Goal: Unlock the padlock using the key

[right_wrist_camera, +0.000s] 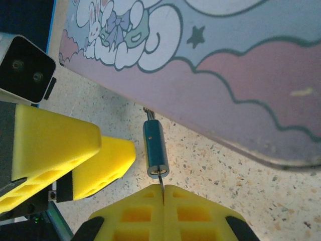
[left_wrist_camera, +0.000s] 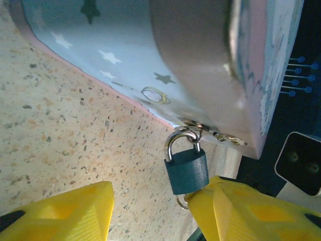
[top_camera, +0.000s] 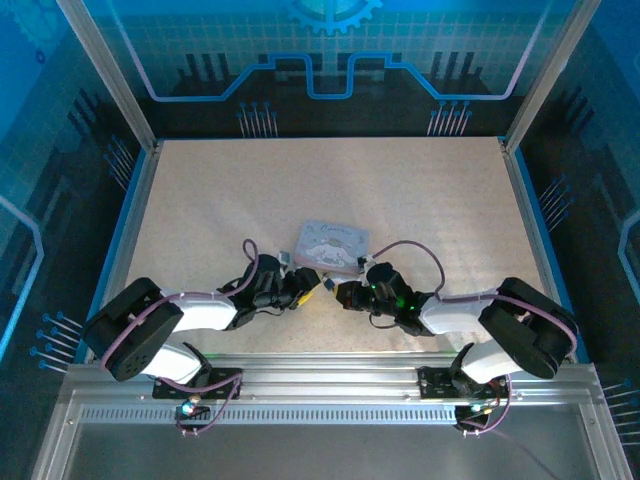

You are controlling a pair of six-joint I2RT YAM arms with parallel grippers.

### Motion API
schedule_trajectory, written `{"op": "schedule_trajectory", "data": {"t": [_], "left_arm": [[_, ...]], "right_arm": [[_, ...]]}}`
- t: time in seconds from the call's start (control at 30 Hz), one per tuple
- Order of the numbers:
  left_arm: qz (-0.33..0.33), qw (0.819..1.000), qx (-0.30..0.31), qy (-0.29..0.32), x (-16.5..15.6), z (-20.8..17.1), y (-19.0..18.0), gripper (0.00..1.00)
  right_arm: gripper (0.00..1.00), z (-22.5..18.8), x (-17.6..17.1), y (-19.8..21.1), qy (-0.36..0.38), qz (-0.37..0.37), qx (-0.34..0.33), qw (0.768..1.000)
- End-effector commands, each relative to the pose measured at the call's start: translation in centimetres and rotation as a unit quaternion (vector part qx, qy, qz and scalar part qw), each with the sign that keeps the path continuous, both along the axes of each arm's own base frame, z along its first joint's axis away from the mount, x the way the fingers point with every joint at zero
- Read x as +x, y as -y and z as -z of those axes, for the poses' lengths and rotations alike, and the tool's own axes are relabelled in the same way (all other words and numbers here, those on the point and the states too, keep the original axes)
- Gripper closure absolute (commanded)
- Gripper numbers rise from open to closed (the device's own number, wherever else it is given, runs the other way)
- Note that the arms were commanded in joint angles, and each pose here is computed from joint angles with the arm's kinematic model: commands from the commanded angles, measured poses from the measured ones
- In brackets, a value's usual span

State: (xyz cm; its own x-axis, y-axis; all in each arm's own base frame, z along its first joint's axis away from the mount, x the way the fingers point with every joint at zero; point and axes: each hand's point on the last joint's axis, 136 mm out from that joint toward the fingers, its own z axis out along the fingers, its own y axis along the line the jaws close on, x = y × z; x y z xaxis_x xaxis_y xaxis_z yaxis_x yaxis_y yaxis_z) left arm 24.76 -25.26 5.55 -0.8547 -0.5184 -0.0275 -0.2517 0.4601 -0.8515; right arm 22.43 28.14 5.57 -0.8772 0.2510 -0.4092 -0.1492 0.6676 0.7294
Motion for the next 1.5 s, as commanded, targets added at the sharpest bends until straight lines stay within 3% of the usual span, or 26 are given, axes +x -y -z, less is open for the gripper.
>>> {"op": "schedule_trajectory", "data": {"t": [0.0, 0.37, 0.73, 1.47], "left_arm": [[-0.021, 0.999, -0.032, 0.017, 0.7, -1.3, 0.5, 0.45], [-0.026, 0.998, -0.062, 0.008, 0.9, -0.5, 2.1, 0.5], [-0.044, 0.997, -0.069, 0.004, 1.3, 0.0, 2.5, 0.61], [-0.042, 0.996, -0.076, -0.001, 1.2, 0.3, 3.1, 0.71]], "right_arm": [[1.0, -0.4, -0.5, -0.3, -0.019, 0.014, 0.02, 1.0], [0.99, -0.6, -0.5, -0.7, -0.027, 0.018, 0.03, 0.999], [0.99, -0.8, -0.4, -0.7, -0.026, 0.023, 0.036, 0.999], [0.98, -1.6, -0.5, -1.3, -0.048, 0.046, 0.064, 0.996]]}}
